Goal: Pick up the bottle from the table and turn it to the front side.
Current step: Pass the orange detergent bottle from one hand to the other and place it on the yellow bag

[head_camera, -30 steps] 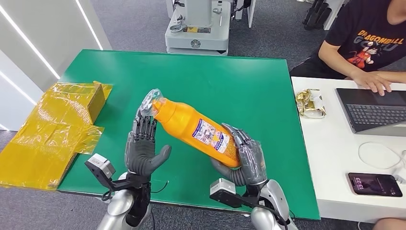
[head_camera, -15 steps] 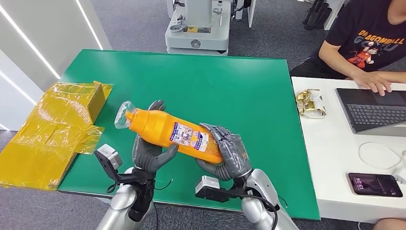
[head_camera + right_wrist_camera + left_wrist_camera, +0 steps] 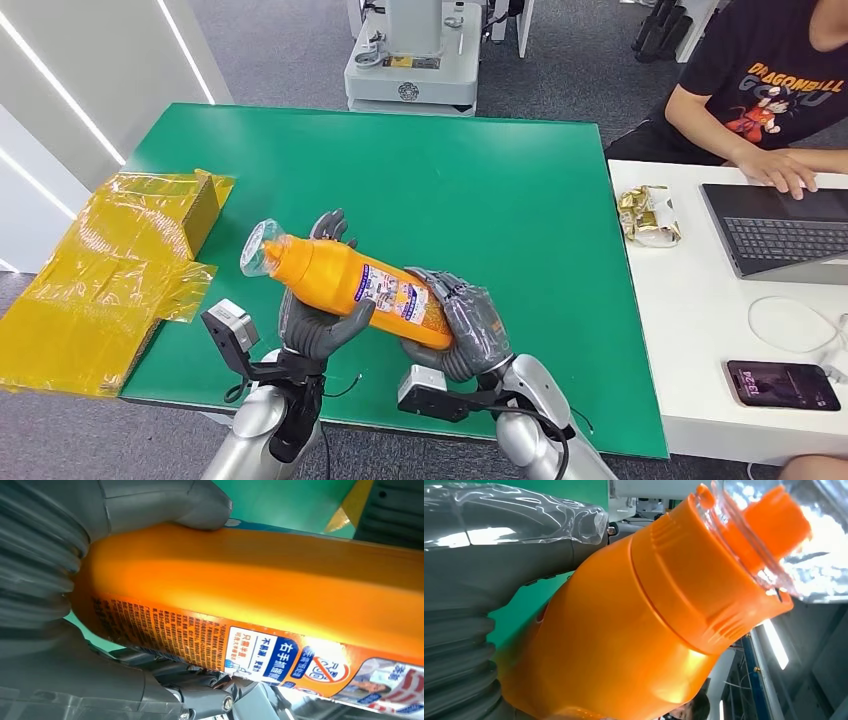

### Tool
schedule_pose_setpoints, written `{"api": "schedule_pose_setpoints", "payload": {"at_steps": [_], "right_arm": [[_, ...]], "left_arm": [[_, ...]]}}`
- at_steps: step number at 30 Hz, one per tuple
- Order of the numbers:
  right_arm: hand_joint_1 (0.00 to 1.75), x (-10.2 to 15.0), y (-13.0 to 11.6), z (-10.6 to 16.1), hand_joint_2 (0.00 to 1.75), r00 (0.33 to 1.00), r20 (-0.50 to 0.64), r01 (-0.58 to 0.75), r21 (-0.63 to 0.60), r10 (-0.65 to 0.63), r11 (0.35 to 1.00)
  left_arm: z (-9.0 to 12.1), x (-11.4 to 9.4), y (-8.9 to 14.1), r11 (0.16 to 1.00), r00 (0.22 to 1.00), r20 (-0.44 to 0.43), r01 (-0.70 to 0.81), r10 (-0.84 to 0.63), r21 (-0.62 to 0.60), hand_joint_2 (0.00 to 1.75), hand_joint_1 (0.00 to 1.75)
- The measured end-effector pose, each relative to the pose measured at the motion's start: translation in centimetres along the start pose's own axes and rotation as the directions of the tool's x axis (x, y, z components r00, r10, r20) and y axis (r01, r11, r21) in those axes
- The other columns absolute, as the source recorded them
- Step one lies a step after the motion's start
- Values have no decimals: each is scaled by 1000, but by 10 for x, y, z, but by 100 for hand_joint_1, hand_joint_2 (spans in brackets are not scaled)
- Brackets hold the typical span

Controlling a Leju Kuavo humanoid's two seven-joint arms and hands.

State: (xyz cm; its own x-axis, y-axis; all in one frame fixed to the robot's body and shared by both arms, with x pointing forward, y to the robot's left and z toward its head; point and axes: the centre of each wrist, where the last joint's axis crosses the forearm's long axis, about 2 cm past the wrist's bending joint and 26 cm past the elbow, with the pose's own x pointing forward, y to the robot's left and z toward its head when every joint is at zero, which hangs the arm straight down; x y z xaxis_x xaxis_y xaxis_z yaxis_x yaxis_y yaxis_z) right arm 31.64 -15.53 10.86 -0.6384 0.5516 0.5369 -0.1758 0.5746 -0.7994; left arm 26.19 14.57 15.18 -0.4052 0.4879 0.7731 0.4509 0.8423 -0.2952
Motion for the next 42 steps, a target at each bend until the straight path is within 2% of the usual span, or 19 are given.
{"api": "schedule_pose_setpoints", "payload": {"at_steps": [11,27,28,31,32,42], "right_arm": [[175,-3,12,6,175,998,-62,28,76,-23,997],[175,-4,18,8,175,997,-77,29,95,-22,995],[175,-4,18,8,175,997,-77,29,95,-22,995],[175,-4,19,8,175,997,-78,30,95,-22,995],[175,-5,19,8,175,997,-79,29,94,-22,995],[175,-7,19,9,175,997,-81,23,98,-15,995]], "left_arm": [[0,0,3,1000,1000,6,-15,15,16,175,0],[0,0,5,1000,1000,13,-3,2,19,175,0],[0,0,5,1000,1000,13,-2,2,19,175,8],[0,0,5,1000,1000,14,2,-2,15,175,139],[0,0,6,1000,1000,15,4,-5,12,175,175],[2,-2,6,999,1000,18,-2,3,-33,175,175]]}}
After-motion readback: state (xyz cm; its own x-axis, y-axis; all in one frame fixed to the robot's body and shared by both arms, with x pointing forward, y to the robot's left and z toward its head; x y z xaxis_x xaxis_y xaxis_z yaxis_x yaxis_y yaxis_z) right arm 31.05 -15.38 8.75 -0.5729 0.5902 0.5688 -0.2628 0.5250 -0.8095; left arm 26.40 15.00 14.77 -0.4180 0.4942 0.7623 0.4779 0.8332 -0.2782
